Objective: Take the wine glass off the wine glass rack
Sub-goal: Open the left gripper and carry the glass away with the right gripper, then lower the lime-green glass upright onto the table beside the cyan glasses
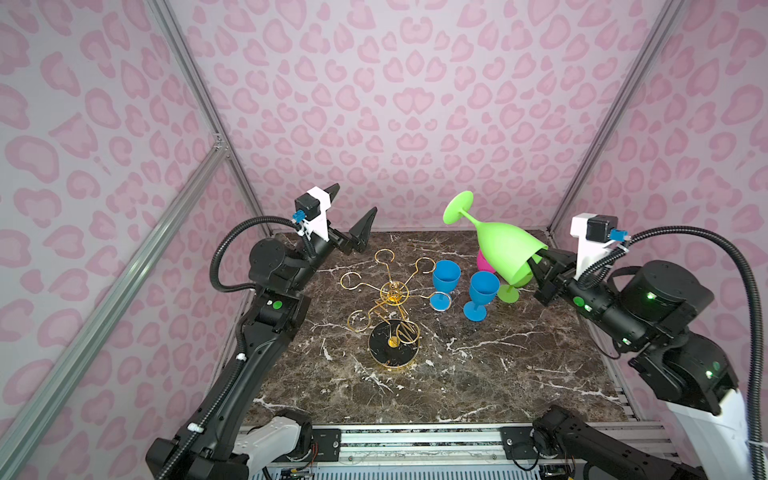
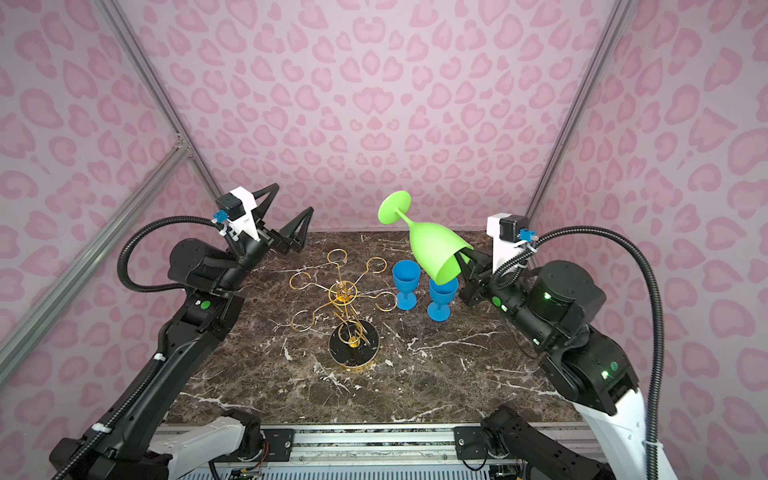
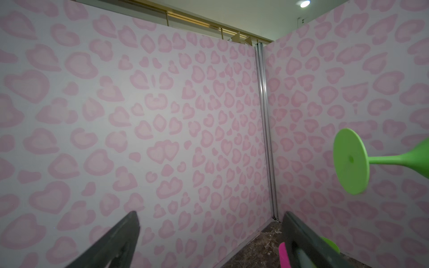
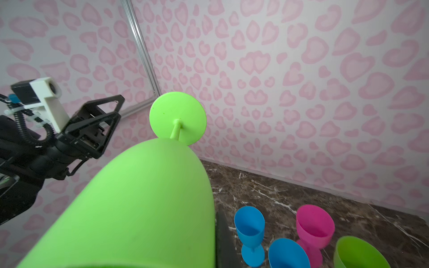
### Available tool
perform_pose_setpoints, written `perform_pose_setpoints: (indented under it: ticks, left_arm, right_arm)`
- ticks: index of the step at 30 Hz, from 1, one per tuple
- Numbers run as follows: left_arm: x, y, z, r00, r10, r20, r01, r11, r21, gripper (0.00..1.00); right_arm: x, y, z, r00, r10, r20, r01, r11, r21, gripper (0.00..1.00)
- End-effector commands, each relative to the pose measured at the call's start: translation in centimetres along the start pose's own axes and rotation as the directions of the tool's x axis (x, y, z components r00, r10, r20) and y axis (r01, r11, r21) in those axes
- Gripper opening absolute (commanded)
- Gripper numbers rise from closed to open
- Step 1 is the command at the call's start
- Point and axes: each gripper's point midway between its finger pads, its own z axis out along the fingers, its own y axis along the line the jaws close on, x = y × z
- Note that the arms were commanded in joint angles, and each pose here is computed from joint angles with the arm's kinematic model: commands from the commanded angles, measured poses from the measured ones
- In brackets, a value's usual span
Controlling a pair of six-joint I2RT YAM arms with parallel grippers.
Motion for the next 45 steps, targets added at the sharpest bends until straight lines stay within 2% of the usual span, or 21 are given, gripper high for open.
perform_pose_setpoints:
  ticks: [1,4,8,14,19,23,30,37,40,45]
  left_arm:
    - [-1.7,3.2,-2.1,0.997,0.042,0.072,-0.027,0.979,-0.201,0.98]
    - [-1.3,4.4,-4.2,0.996,0.048,0.069,-0.026,0.959,-0.283,0.97]
    - [-0.6,5.6,-6.6,0.997,0.035,0.075,-0.007,0.934,-0.356,0.97]
    - [0.9,6.7,-8.3,0.999,0.018,0.049,0.004,0.913,-0.408,0.97]
    - [1.7,7.5,-9.8,0.999,0.008,0.042,0.012,0.893,-0.451,0.97]
    - [2.9,7.8,-10.9,1.000,0.015,0.009,-0.009,0.878,-0.479,0.97]
    - [6.0,8.4,-11.9,0.999,-0.007,-0.053,-0.021,0.859,-0.512,0.97]
    - [7.1,8.9,-12.8,0.997,0.000,-0.082,-0.044,0.840,-0.541,0.97]
    - [7.1,9.1,-12.9,0.996,0.001,-0.088,-0.049,0.835,-0.549,0.97]
    - [7.5,9.3,-13.2,0.995,0.001,-0.102,-0.058,0.831,-0.553,0.97]
  right_arm:
    - [7.4,-4.3,-2.5,0.949,0.019,-0.314,0.053,0.975,0.218,0.00]
    - [10.4,-5.9,-4.3,0.893,0.046,-0.447,0.097,0.951,0.292,0.00]
    - [13.5,-6.6,-5.1,0.823,0.070,-0.564,0.133,0.941,0.312,0.00]
    - [19.5,-6.0,-2.8,0.642,0.078,-0.763,0.167,0.957,0.238,0.00]
    - [21.8,-5.8,0.3,0.580,0.075,-0.811,0.180,0.959,0.218,0.00]
    - [23.4,-6.4,2.4,0.517,0.061,-0.854,0.249,0.944,0.218,0.00]
    - [27.7,-7.5,5.9,0.341,0.068,-0.938,0.330,0.925,0.187,0.00]
    - [30.2,-7.6,8.7,0.280,0.054,-0.959,0.332,0.931,0.150,0.00]
    - [31.4,-7.5,9.4,0.241,0.050,-0.969,0.321,0.938,0.128,0.01]
    - [31.9,-7.1,10.4,0.227,0.039,-0.973,0.307,0.945,0.110,0.07]
